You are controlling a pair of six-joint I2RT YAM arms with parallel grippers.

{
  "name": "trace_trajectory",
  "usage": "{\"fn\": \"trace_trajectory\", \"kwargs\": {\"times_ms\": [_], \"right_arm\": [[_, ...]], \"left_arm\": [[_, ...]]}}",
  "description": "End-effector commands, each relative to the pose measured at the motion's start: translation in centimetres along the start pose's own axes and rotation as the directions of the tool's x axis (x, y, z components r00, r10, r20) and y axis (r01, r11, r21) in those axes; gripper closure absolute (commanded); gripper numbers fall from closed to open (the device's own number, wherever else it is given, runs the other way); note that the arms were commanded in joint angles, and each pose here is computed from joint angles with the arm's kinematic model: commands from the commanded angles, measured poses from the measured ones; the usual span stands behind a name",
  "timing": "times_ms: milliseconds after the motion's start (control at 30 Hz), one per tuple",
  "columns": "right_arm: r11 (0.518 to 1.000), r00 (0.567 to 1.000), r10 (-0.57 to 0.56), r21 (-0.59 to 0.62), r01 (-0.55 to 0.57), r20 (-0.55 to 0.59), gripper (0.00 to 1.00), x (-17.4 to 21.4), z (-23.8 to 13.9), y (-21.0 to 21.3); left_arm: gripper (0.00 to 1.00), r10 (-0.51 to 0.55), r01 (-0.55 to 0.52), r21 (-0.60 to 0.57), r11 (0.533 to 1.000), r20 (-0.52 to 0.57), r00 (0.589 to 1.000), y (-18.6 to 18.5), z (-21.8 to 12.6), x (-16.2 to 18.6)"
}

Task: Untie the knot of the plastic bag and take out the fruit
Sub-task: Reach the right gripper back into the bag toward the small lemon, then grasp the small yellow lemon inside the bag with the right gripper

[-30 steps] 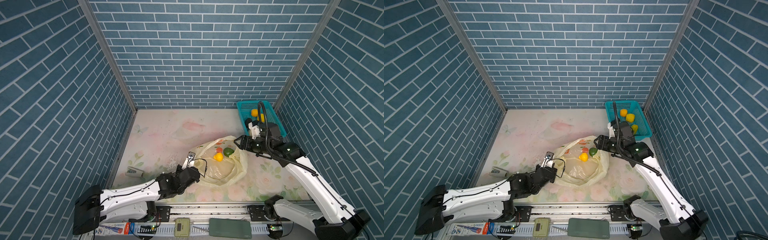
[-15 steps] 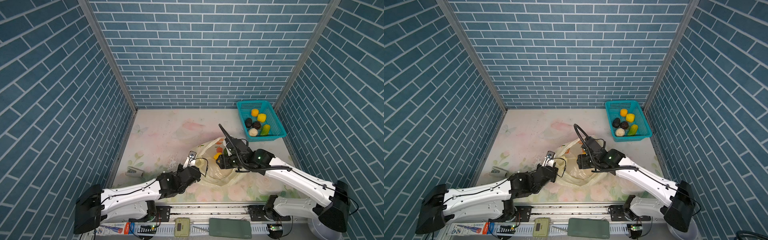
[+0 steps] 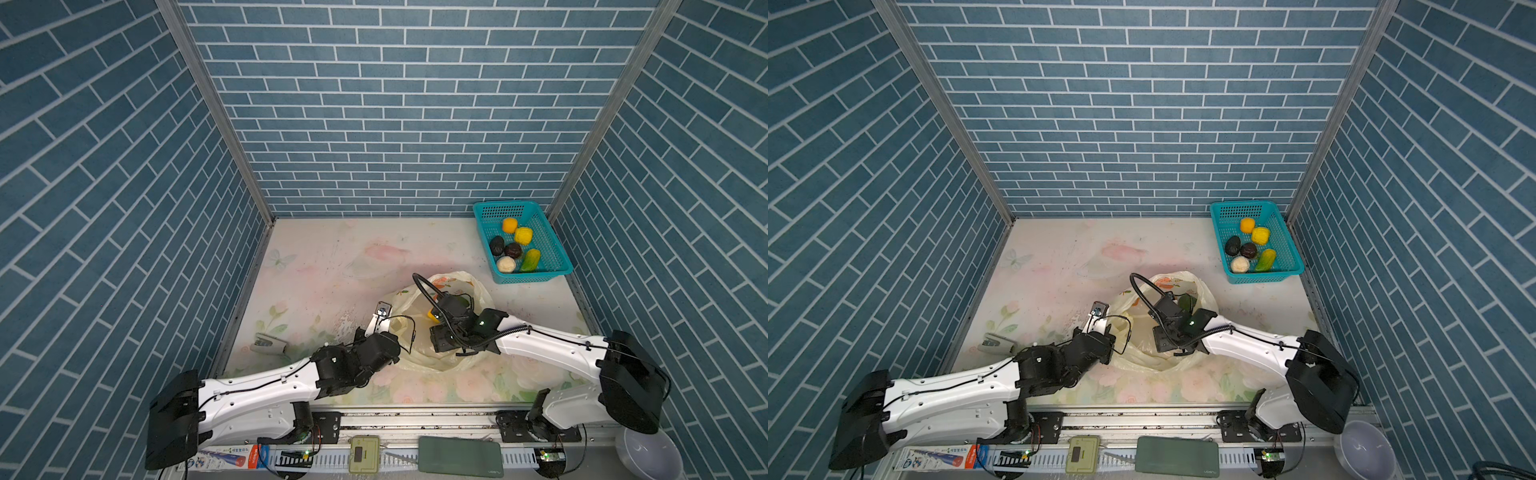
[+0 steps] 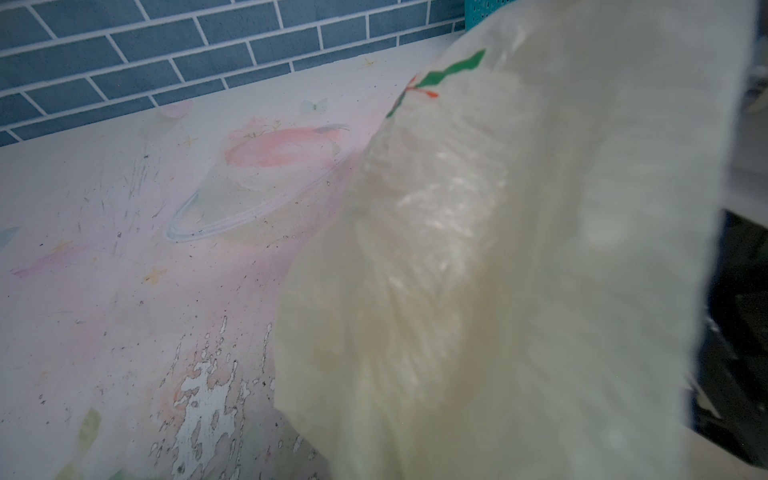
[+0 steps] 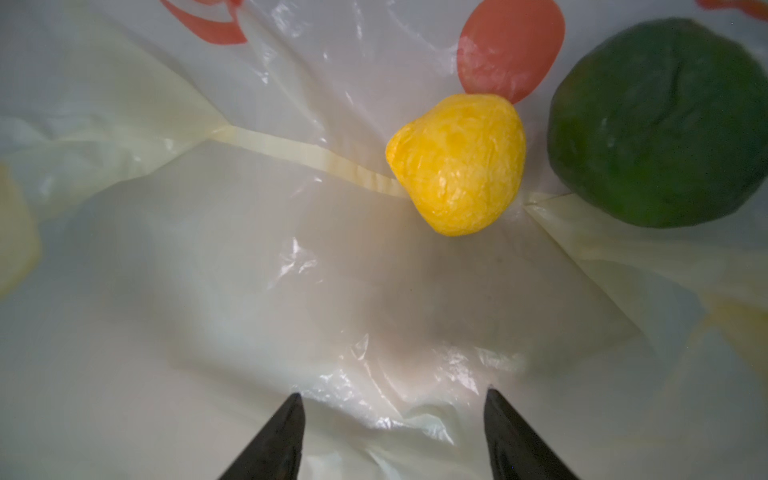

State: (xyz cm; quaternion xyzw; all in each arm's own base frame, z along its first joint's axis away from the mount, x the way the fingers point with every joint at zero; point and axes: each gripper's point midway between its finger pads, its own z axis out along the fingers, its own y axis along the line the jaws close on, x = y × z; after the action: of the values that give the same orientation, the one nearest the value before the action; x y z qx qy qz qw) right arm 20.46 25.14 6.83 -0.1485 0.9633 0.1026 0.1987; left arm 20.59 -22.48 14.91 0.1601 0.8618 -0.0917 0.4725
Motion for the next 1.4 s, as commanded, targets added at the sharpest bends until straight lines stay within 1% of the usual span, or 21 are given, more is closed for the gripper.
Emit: {"fn": "trace_trajectory", "kwargs": {"times_ms": [0, 167, 267, 467, 667, 867, 967, 1100, 1200, 1233, 1367], "right_arm": [[0.996, 0.994, 0.082, 0.013, -0.083, 0.074, 0.31, -2.5, 0.5, -0.4], [0.991, 0.983, 0.121, 0.042, -0.128, 0.138, 0.25, -5.4, 0.7, -0.8], [0.989, 0.978, 0.14, 0.03, -0.146, 0.155, 0.24, -6.7, 1.2, -0.8], [0.984, 0.968, 0.177, -0.01, -0.178, 0.178, 0.24, -8.2, 2.9, -0.8], [0.98, 0.953, 0.197, -0.054, -0.19, 0.229, 0.25, -9.5, 4.9, -0.2], [0.981, 0.957, 0.196, -0.037, -0.192, 0.214, 0.34, -9.5, 6.7, -0.2], [0.981, 0.959, 0.195, -0.036, -0.191, 0.207, 0.41, -9.4, 6.8, -0.2], [0.982, 0.959, 0.19, -0.041, -0.186, 0.208, 0.49, -9.2, 6.2, -0.3], [0.982, 0.958, 0.191, -0.053, -0.184, 0.216, 0.61, -9.2, 5.2, -0.2], [0.981, 0.957, 0.191, -0.062, -0.182, 0.219, 0.62, -9.2, 4.8, -0.1], [0.982, 0.96, 0.181, -0.094, -0.164, 0.214, 0.63, -8.8, 3.3, 0.8]], "left_arm": [[1.0, 0.002, -0.002, 0.014, 1.0, 0.01, 1.0, -0.6, -0.3, -1.3], [1.0, 0.004, -0.004, 0.03, 1.0, -0.002, 1.0, -1.1, -0.3, -1.2], [1.0, 0.002, -0.002, 0.043, 0.999, -0.005, 1.0, -1.4, -0.3, -1.2], [1.0, 0.009, -0.008, 0.062, 0.998, -0.018, 1.0, -1.9, -0.2, -1.0], [1.0, 0.016, -0.013, 0.091, 0.996, -0.035, 0.999, -2.5, -0.1, -0.5], [1.0, 0.033, -0.028, 0.096, 0.995, -0.046, 0.998, -2.6, -0.1, -0.1], [1.0, 0.038, -0.033, 0.093, 0.995, -0.05, 0.998, -2.5, -0.1, 0.1], [1.0, 0.04, -0.035, 0.084, 0.996, -0.049, 0.998, -2.3, 0.0, 0.4], [1.0, 0.041, -0.037, 0.079, 0.996, -0.049, 0.998, -2.2, 0.1, 0.5], [1.0, 0.043, -0.039, 0.077, 0.996, -0.05, 0.998, -2.2, 0.2, 0.6], [1.0, 0.048, -0.045, 0.066, 0.997, -0.053, 0.997, -2.0, 0.3, 0.9]]}}
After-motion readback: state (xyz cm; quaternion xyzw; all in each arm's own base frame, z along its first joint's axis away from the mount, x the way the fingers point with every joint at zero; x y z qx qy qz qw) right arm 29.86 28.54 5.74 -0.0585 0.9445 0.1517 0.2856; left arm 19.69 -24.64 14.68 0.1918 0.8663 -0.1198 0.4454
